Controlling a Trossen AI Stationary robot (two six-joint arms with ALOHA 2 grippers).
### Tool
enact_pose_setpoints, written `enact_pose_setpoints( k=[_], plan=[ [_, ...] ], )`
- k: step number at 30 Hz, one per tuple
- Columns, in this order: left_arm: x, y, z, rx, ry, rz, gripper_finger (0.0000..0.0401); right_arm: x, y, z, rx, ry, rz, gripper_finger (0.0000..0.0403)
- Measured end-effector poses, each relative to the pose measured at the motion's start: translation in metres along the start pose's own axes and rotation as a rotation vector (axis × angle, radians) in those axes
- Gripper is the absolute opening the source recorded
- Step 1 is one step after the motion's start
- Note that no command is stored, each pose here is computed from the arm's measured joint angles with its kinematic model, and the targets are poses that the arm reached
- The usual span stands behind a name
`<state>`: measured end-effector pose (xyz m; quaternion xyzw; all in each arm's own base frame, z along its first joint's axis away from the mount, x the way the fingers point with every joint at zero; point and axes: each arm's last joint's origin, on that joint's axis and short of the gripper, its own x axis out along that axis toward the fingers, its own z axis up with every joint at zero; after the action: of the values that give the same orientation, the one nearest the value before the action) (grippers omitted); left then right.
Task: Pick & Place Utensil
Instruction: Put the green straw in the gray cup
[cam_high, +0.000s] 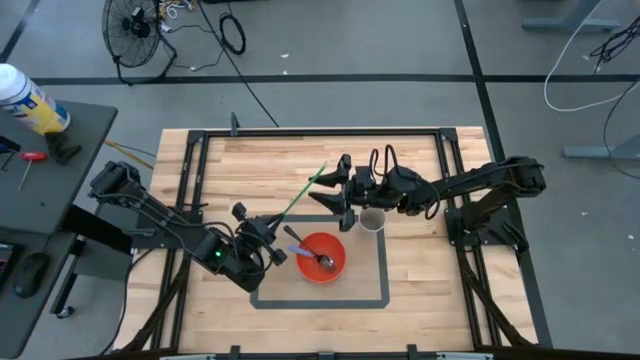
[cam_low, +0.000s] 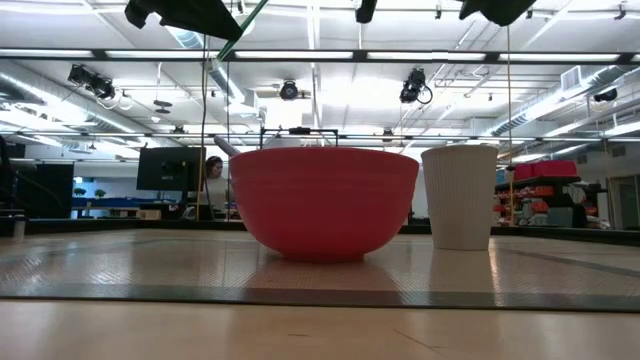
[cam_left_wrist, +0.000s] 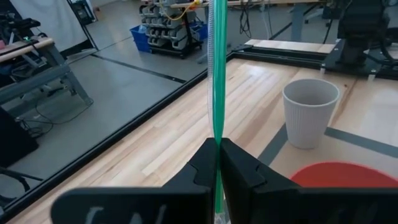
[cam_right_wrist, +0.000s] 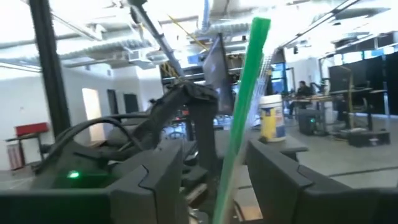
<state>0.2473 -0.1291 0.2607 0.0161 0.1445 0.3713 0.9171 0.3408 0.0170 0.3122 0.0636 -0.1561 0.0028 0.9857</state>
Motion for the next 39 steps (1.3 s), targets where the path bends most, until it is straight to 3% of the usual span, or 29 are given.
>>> enact_pose_setpoints(
  k=[14, 20, 27, 39],
  plan=[
    [0.0002, -0.0006, 0.0007, -0.012, -0.002, -0.002, 0.0019, 0.0001, -0.0016, 0.0046, 0.015, -0.045, 0.007, 0.0112],
    [0.0001, -0.0027, 0.0005, 0.02, 0.034, -0.052, 0.0019, 0.0005, -0.0003, 0.0042, 0.014, -0.05, 0.048, 0.0098],
    [0.0002, -0.0031, 0.0019, 0.014, 0.015, -0.04, 0.0019, 0.0005, -0.0004, 0.0026, 0.012, -0.033, 0.049, 0.0085],
    [0.0002, -0.003, 0.002, 0.003, 0.012, -0.036, 0.0019, 0.0006, -0.0011, 0.0027, -0.057, -0.037, 0.02, 0.0024]
  ],
)
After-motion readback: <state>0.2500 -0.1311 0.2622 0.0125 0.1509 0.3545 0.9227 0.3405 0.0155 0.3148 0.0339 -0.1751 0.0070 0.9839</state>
